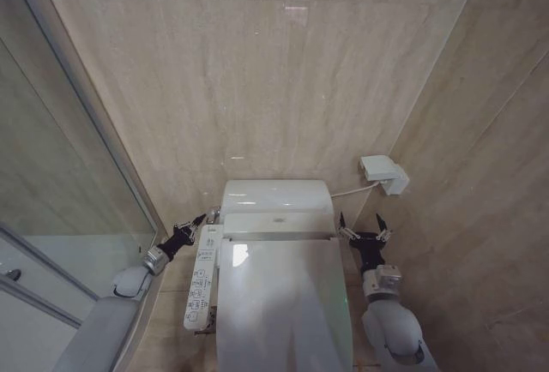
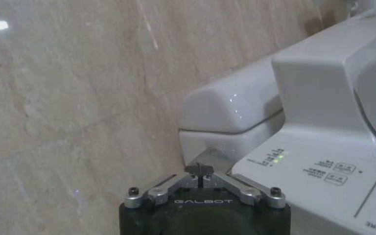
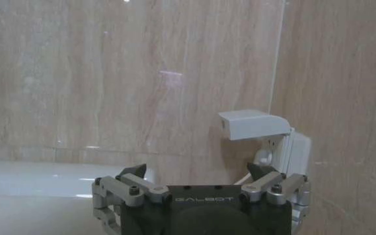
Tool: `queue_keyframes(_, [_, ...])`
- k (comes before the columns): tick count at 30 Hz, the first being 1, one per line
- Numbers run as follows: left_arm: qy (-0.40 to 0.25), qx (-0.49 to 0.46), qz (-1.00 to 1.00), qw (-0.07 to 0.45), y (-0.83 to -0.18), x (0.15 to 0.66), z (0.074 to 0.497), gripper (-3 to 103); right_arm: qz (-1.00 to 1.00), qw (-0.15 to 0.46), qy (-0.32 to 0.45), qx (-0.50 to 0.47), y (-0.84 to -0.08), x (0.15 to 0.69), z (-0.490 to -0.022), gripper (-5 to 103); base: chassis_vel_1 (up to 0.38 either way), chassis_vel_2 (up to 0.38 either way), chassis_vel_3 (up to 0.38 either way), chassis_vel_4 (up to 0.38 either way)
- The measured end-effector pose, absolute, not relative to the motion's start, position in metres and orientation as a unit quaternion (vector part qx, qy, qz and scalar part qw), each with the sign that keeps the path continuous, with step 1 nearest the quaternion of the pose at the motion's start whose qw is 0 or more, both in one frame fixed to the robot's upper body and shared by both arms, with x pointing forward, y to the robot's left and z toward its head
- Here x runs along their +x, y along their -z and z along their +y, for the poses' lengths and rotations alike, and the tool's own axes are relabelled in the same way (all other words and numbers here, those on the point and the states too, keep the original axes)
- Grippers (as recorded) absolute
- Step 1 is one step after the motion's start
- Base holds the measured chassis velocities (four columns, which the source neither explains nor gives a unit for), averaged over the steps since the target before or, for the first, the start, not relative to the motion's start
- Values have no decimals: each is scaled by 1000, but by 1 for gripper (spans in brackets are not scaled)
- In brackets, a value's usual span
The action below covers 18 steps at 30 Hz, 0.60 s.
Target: Open the toilet lid, clean the toilet bowl with a toilet brush, close the toilet lid, and flush.
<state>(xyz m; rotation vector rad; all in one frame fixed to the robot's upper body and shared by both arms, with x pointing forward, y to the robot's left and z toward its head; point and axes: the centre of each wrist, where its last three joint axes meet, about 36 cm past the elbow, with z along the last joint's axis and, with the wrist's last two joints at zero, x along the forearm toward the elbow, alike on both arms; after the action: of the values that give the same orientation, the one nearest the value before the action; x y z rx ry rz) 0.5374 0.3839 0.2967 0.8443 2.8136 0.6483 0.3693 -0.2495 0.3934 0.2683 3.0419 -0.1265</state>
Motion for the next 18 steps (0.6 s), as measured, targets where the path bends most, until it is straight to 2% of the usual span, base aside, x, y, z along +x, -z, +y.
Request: queue_keyframes(18, [-208, 294, 932, 53, -285, 546, 373, 0, 994, 43, 41, 88, -393, 369, -250, 100, 0, 0, 0, 0])
